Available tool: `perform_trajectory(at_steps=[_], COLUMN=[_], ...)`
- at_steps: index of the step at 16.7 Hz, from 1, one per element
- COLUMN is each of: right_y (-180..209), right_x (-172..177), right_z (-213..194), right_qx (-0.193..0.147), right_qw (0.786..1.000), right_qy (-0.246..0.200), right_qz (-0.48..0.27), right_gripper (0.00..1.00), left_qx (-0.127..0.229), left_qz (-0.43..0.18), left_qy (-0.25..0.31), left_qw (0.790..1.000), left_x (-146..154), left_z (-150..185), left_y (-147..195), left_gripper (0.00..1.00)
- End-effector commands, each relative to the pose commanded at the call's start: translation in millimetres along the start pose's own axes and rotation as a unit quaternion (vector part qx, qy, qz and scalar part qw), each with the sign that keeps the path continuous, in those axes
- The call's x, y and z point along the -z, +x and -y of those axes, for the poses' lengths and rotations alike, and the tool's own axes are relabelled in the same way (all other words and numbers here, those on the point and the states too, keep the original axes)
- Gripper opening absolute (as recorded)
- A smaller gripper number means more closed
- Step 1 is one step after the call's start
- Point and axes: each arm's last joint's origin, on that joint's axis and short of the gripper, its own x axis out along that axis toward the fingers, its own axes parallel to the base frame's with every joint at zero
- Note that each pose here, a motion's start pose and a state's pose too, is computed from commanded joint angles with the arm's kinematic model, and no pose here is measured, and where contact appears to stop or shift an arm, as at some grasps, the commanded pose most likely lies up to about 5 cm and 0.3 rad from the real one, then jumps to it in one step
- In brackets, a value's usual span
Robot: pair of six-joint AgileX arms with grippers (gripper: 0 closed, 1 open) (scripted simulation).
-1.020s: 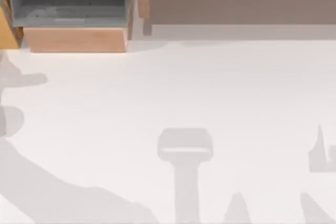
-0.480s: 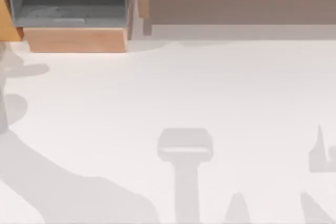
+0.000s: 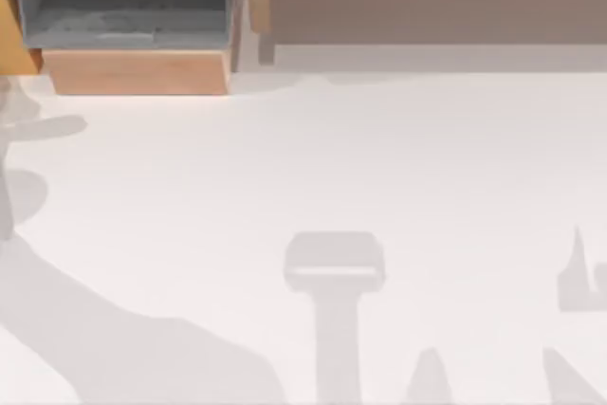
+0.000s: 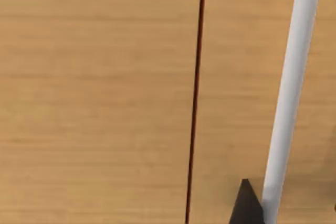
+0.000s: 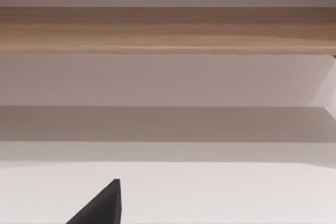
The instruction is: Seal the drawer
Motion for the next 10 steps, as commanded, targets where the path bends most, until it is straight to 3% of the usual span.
perform_trajectory(at_steps=[4,10], right_y=[0.0,0.0], right_x=[0.0,0.0], right_z=[0.0,0.0], right_qx=[0.0,0.0], right_qw=[1.0,1.0], right_qy=[0.0,0.0], right_qz=[0.0,0.0], right_gripper=[1.0,1.0], left_qx=[0.0,0.0], left_qz=[0.0,0.0], left_qy=[0.0,0.0], left_qw=[1.0,1.0], left_x=[0.0,0.0], left_z=[0.0,0.0], left_y=[0.0,0.0], left_gripper=[0.98,1.0])
